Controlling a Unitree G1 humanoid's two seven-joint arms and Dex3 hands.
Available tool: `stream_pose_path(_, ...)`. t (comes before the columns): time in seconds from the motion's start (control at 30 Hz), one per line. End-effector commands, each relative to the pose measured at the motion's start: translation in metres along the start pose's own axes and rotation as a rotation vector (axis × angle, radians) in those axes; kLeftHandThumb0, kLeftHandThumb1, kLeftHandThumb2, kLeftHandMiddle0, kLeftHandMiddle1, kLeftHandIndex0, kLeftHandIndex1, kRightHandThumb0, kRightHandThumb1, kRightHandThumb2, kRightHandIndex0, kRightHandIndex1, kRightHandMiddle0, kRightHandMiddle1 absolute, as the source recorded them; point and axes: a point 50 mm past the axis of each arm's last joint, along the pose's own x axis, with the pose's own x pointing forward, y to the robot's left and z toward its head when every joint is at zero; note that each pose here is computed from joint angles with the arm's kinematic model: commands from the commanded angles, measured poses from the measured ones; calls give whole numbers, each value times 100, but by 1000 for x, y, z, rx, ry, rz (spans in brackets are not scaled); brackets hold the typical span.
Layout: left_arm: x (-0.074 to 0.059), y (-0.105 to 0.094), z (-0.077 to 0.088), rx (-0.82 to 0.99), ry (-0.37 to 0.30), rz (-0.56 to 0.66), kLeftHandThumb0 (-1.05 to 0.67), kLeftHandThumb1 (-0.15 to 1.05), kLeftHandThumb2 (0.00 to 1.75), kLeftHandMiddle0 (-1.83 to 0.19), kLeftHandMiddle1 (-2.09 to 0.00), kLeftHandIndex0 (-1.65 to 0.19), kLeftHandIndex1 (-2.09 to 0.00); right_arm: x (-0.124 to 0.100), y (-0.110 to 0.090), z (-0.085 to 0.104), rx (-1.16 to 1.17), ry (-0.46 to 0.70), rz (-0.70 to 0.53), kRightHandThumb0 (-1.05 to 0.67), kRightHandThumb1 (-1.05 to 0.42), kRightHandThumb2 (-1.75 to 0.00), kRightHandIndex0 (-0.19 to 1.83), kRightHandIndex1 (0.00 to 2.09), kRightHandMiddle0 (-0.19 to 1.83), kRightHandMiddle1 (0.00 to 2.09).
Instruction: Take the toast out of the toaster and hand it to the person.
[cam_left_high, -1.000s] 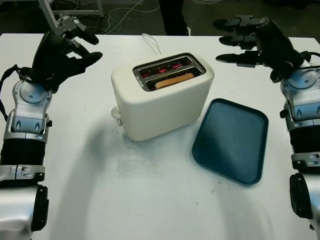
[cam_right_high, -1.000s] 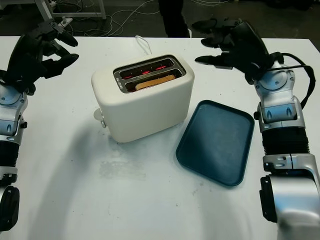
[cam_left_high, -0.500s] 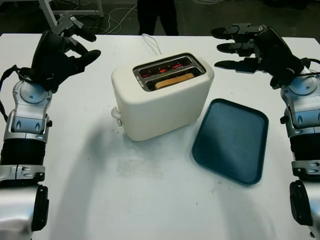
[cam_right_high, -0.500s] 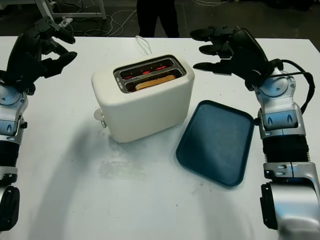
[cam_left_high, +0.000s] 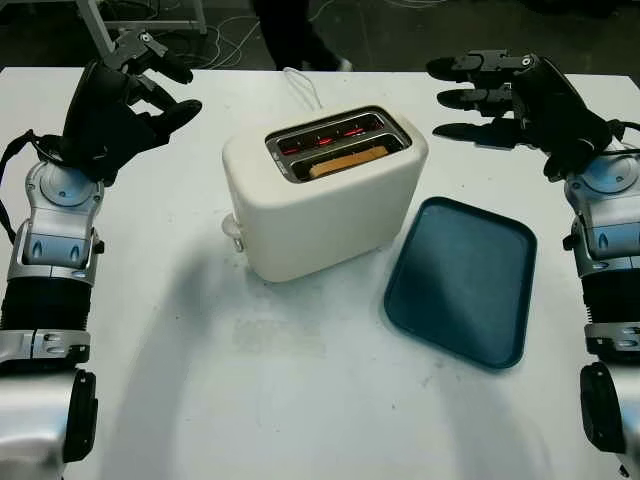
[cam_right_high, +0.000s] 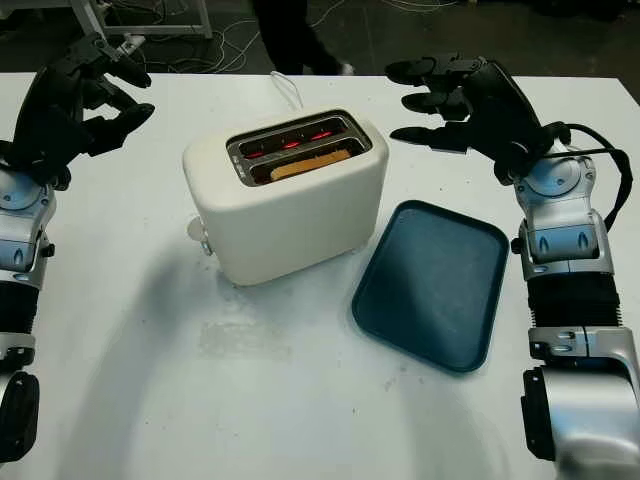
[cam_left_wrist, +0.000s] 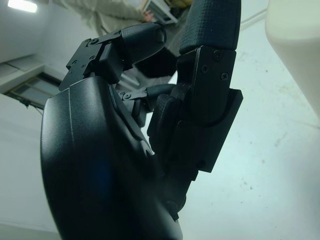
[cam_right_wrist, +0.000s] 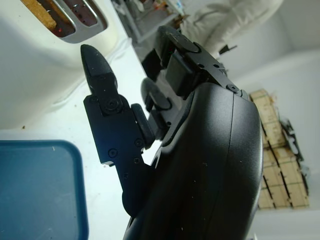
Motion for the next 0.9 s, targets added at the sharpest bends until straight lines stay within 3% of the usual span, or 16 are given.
stream_pose_path(0.0, 0, 5, 2, 3, -22, 5, -105, 92, 33, -33, -155, -27, -151, 1, 0, 3, -4, -15, -1, -38, -79, 0, 65, 2, 64, 0)
stream_pose_path(0.5, -2, 4, 2, 8, -20, -5, -105, 92, 33, -35, -153, -29, -149, 1, 0, 5, -7, -24, -2, -38, -78, 0, 67, 2, 65, 1)
stream_pose_path(0.87, -11, 1, -3, -27, 4, -3, -105, 92, 29, -35, -152, -30, -147, -5, 1, 2, -28, -3, -36, -42, -85, -2, 69, 3, 65, 1)
